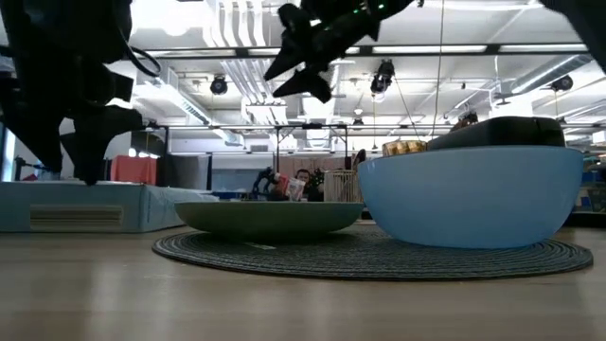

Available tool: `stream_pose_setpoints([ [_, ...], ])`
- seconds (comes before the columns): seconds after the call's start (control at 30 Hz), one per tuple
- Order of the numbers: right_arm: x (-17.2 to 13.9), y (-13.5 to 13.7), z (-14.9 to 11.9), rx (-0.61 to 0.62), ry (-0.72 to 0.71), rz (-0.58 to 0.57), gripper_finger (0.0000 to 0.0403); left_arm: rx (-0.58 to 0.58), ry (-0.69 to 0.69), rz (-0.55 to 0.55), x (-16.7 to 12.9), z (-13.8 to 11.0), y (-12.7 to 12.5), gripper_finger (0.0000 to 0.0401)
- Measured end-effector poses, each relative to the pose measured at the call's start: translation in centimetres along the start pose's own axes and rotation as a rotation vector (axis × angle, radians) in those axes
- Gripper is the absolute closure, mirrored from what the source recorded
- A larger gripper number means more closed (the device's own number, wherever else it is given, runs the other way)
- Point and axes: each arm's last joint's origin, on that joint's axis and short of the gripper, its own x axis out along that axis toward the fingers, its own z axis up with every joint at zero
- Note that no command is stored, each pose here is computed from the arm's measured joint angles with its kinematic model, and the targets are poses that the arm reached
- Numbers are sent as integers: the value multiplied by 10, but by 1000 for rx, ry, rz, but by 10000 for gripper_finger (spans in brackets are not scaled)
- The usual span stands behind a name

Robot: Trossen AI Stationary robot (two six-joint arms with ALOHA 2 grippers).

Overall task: Arrange a breakfast setting
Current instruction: Pour the cereal from the cereal box into the blue bowl

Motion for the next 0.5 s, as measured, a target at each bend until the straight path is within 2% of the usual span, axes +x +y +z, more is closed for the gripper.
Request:
stream_pose_setpoints([
  [0.33, 50, -42, 33, 9, -37, -30, 216, -13, -14, 0, 6, -2, 1, 134],
  [0.5, 80, -62, 38, -1, -36, -42, 216, -14, -10, -1, 6, -2, 1, 134],
])
